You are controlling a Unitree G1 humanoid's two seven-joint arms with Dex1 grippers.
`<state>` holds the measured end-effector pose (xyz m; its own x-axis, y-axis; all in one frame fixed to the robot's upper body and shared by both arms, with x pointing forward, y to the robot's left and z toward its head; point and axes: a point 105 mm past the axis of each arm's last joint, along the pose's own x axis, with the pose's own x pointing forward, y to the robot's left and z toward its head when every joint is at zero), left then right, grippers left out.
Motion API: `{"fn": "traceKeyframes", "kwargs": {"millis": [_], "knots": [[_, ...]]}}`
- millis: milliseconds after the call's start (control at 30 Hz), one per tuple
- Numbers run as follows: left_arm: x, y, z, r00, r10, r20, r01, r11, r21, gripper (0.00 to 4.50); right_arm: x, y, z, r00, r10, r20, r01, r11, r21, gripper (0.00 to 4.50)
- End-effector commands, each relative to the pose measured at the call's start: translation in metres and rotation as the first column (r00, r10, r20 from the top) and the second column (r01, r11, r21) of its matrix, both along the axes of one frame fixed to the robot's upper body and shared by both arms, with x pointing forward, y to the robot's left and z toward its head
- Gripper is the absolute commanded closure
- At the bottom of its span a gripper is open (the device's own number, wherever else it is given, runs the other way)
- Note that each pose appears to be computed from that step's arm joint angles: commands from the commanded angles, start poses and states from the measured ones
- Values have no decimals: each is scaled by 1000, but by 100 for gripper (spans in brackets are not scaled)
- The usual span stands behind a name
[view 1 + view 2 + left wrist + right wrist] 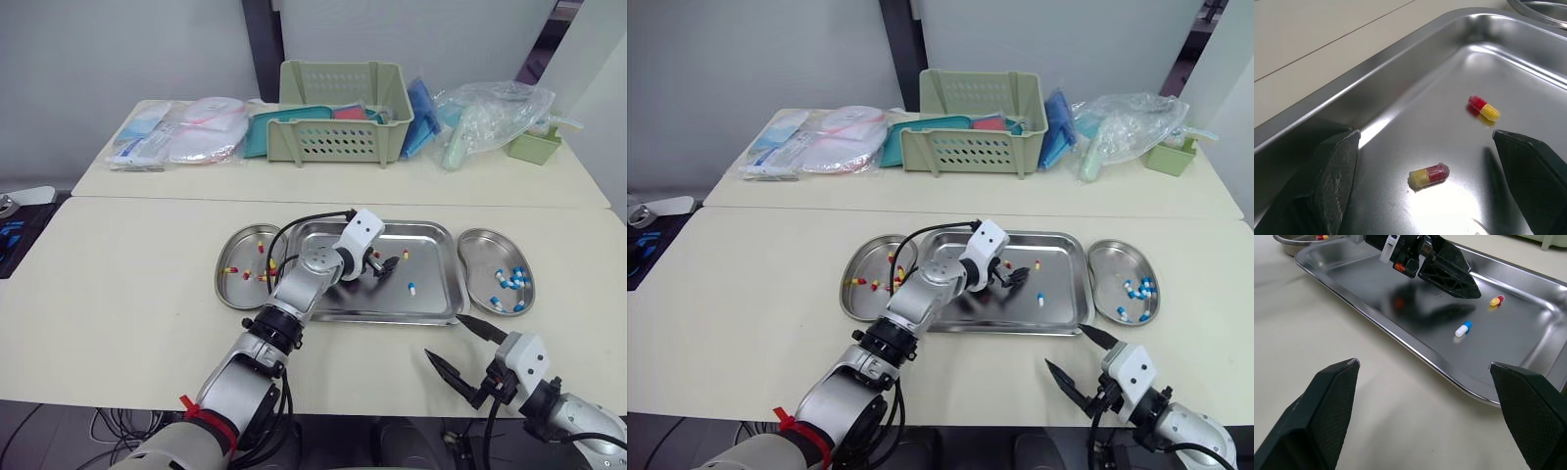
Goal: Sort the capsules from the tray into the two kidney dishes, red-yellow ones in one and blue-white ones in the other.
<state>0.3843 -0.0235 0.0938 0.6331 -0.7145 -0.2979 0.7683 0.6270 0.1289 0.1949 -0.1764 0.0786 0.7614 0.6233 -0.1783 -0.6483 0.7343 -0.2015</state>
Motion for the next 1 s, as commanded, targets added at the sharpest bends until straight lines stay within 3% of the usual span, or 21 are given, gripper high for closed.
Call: {"fn": "traceKeyframes", "kwargs": {"millis": [33,433,700,1000], "knots": [[0,2,-2,1000,0,1,0,1000,14,41,0,4,13,999,7,41,-7,1000,1,0],[-7,2,-2,1000,-30,-10,30,1000,7,411,4,6,20,999,-2,43,2,1000,5,0],[-7,5,20,998,-35,55,37,999,-33,447,5,7,21,999,1,45,-1,1000,0,0],[-25,47,82,987,-24,156,43,992,-118,447,7,10,22,998,25,50,-25,1000,-7,0]]}}
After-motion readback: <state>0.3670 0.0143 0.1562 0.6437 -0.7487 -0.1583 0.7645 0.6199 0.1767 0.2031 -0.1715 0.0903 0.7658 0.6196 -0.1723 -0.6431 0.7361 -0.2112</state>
